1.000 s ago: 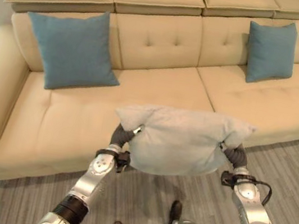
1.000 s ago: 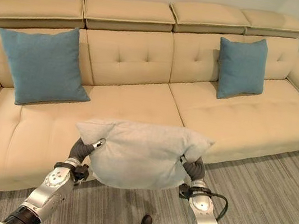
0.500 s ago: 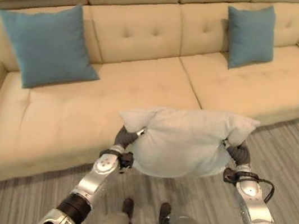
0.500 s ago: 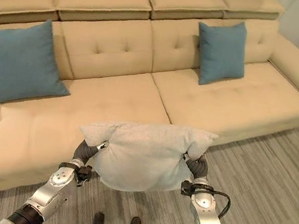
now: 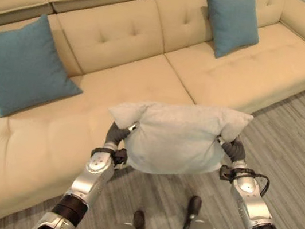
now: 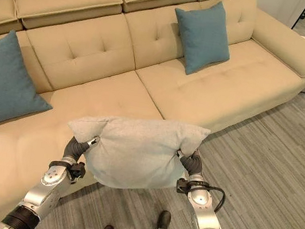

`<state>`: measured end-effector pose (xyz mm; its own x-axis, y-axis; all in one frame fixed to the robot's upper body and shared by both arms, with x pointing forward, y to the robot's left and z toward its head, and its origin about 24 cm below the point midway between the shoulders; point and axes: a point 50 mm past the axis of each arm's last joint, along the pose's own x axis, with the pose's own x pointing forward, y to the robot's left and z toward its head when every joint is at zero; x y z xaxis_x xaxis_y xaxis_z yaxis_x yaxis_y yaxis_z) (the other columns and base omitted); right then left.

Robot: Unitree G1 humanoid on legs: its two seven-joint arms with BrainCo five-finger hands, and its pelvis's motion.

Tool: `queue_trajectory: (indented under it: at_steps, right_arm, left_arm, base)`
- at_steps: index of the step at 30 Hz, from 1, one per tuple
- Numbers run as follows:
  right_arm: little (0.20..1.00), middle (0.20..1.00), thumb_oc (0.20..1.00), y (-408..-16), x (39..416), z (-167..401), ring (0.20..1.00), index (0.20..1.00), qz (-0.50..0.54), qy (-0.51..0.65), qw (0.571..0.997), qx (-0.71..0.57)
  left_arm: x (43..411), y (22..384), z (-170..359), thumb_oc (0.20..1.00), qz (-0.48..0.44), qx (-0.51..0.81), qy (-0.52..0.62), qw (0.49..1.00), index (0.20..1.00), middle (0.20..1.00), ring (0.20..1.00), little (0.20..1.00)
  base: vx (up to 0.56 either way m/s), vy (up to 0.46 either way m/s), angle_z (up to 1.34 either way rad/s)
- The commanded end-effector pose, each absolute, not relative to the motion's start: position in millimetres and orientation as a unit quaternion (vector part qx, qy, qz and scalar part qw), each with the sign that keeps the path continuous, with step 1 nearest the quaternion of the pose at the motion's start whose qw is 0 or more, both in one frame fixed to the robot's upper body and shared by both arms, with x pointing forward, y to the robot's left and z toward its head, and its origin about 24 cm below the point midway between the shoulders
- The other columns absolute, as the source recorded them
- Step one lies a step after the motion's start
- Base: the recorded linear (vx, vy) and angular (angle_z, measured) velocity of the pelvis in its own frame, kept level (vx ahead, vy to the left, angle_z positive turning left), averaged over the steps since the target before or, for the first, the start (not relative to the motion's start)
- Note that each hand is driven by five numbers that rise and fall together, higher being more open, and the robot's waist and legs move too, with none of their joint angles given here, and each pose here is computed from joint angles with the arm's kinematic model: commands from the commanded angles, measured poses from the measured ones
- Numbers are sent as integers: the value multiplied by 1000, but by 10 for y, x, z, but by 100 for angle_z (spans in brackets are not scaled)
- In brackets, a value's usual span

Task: Pick up all the scattered cushions and arrange them neatly on the sofa.

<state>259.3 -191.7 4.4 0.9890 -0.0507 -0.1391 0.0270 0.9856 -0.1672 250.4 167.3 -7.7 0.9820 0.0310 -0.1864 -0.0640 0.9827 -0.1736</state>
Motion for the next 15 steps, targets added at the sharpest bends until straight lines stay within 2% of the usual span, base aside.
queue_trajectory:
  at_steps: [1, 6, 15]
  right_arm:
    - [200, 200, 200, -1772, 2775, 543, 200, 200, 4, -60, 997, -55]
    - [200, 200, 200, -1931, 2765, 592, 200, 200, -19, -65, 996, -62]
    - [200, 200, 200, -1959, 2758, 554, 200, 200, -38, -58, 996, -52]
  left_arm:
    - [2658, 1534, 344, 200, -27, -107, -21, 994, 200, 200, 200, 200]
    - [2722, 1396, 394, 200, -41, -132, -27, 990, 200, 200, 200, 200]
    - [2697, 1406, 353, 200, -44, -120, -15, 992, 200, 200, 200, 200]
  base:
    - [206, -271, 6]
    - [99, -197, 30]
    - [176, -24, 16]
